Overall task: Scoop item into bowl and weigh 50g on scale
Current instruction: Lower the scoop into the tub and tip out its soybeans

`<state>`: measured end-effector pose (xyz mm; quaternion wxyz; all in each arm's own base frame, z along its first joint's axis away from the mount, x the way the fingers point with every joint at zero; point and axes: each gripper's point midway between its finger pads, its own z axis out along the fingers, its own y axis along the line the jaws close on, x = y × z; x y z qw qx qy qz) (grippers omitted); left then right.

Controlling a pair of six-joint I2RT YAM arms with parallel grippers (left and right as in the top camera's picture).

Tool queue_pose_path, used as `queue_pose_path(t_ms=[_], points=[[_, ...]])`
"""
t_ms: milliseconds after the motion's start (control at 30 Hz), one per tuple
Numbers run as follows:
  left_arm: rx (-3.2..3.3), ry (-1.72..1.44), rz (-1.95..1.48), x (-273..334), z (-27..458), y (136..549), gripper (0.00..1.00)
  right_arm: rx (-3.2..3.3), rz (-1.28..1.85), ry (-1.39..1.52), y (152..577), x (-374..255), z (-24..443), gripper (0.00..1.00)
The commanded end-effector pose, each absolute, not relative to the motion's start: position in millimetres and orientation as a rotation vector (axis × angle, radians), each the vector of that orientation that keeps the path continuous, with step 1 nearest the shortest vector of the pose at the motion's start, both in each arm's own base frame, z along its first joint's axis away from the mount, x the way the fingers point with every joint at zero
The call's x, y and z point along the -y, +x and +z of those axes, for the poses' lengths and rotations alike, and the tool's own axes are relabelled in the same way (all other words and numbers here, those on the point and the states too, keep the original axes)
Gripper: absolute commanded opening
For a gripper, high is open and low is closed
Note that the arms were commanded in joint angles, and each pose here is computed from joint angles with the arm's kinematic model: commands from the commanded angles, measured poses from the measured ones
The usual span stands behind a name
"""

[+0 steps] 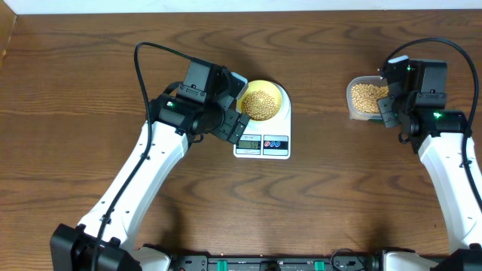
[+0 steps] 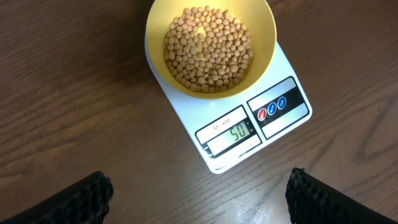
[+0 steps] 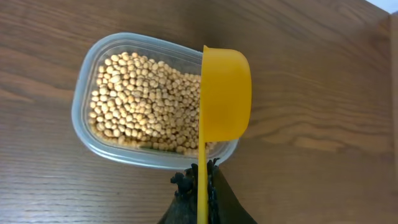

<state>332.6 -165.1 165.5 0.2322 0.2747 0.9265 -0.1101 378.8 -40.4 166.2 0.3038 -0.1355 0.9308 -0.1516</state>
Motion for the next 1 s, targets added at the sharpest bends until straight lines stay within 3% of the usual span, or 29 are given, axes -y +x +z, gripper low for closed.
queue_pose_path(t_ms=[0,233,533,967], points=[[-2.528,0.772,-0.285,164,171,332,0.91,-2.46,-0.423,-0.248,379,45,171,0.01],[-2.528,0.772,-0.285,164,171,332,0.91,-2.456,-0.303,0.003,379,42,170,0.01],[-2.528,0.772,-0.285,164,171,332,0.91,-2.391,-0.074,0.559,380,38,164,0.01],[-2.528,0.772,-0.285,164,171,332,0.91,-2.473,0.068,0.596,398,19,122,0.01]])
